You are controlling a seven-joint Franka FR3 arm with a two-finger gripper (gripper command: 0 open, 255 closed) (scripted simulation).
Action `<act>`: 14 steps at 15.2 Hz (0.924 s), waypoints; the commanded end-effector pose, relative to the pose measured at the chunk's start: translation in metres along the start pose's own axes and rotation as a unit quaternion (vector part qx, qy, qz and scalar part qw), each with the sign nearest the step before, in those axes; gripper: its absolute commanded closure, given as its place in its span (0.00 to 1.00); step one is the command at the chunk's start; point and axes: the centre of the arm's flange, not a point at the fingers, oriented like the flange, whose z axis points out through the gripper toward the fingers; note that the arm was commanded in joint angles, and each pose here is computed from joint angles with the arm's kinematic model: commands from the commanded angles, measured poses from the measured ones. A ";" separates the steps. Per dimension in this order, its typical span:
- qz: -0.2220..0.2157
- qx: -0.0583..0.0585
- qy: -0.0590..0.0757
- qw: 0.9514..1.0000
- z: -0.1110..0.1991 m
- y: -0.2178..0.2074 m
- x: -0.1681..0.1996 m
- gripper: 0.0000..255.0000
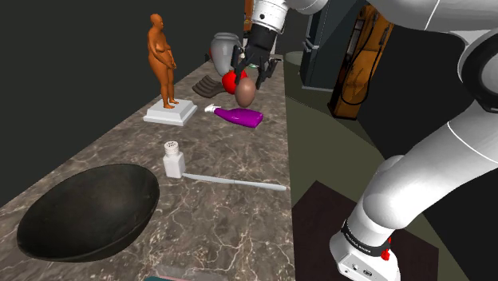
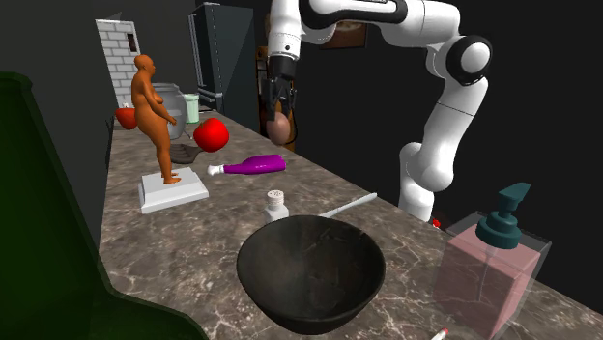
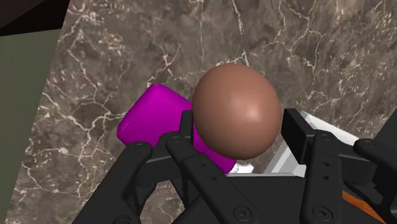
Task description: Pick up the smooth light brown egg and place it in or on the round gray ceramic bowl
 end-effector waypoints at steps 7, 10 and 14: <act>0.000 0.000 0.000 1.000 -0.021 -0.029 -0.017 1.00; 0.000 0.000 0.000 1.000 -0.011 -0.059 -0.040 1.00; 0.000 0.000 0.000 1.000 0.001 -0.100 -0.071 1.00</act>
